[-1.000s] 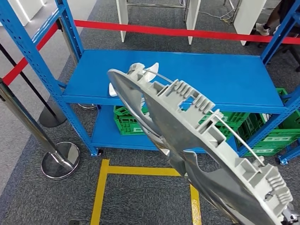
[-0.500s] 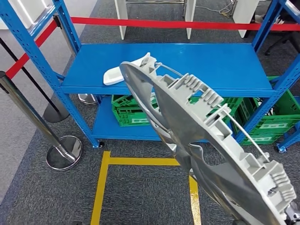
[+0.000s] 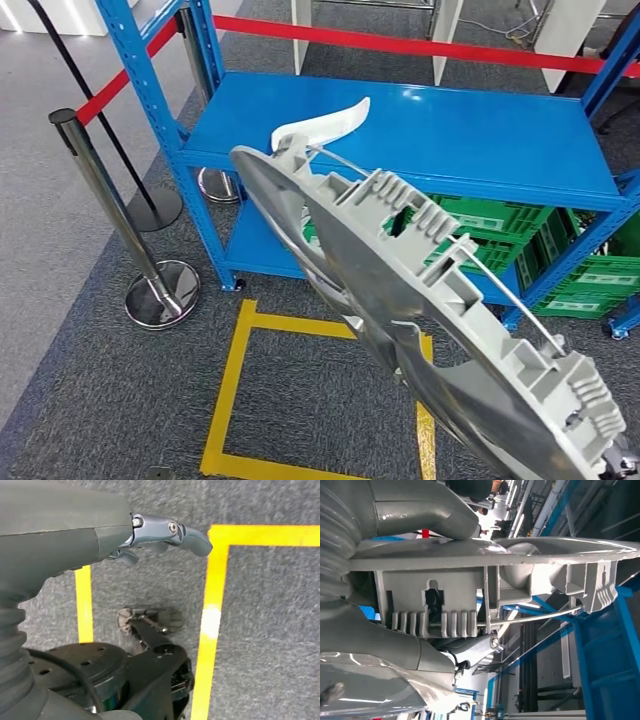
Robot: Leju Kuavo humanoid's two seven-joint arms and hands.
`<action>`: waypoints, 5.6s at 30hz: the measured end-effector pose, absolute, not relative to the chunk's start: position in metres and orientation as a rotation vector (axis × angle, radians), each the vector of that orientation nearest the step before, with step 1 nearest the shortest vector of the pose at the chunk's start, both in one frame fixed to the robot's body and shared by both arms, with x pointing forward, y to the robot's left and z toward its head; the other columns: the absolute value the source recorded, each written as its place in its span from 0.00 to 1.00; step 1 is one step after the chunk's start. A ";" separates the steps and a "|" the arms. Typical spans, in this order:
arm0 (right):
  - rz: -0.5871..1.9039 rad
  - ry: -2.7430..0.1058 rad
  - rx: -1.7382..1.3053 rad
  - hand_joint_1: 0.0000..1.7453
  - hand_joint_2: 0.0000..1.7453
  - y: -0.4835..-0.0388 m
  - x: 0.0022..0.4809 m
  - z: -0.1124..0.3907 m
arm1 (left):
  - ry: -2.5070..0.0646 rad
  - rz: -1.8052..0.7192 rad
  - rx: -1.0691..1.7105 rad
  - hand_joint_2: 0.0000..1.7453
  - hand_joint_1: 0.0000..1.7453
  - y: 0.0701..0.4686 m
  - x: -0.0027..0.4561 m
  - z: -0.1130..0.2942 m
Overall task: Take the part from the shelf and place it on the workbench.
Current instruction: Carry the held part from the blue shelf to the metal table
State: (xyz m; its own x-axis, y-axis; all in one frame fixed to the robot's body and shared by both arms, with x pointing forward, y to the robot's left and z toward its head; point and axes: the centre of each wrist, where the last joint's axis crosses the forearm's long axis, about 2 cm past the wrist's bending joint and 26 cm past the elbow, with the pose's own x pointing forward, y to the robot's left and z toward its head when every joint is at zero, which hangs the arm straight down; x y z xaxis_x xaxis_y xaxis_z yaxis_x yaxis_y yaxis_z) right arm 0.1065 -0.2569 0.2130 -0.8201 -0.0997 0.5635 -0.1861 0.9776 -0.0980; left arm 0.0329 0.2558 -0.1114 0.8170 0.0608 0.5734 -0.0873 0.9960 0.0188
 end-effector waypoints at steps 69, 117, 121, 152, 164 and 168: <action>0.200 -2.530 0.205 1.00 1.00 -0.257 0.105 0.212 | -0.602 0.079 0.044 1.00 0.00 0.254 0.029 -0.112; 0.199 -2.528 0.204 1.00 1.00 -0.257 0.104 0.212 | -0.600 0.078 0.046 1.00 0.00 0.255 0.028 -0.112; 0.200 -2.529 0.204 1.00 1.00 -0.257 0.105 0.212 | -0.598 0.078 0.047 1.00 0.00 0.255 0.027 -0.112; 0.200 -2.531 0.205 1.00 1.00 -0.257 0.105 0.212 | -0.596 0.078 0.048 1.00 0.00 0.256 0.026 -0.112; 0.200 -2.529 0.206 1.00 1.00 -0.257 0.104 0.212 | -0.599 0.078 0.045 1.00 0.00 0.254 0.028 -0.112; 0.199 -2.530 0.205 1.00 1.00 -0.257 0.104 0.213 | -0.599 0.078 0.046 1.00 0.00 0.255 0.028 -0.112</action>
State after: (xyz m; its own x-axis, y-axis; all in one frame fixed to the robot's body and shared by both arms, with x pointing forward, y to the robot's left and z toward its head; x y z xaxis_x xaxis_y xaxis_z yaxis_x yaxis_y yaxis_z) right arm 0.1042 -0.2568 0.2126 -0.8162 -0.1023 0.5686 -0.1900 0.9770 -0.0970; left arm 0.0278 0.2547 -0.1118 0.8229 0.0602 0.5650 -0.0868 0.9960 0.0202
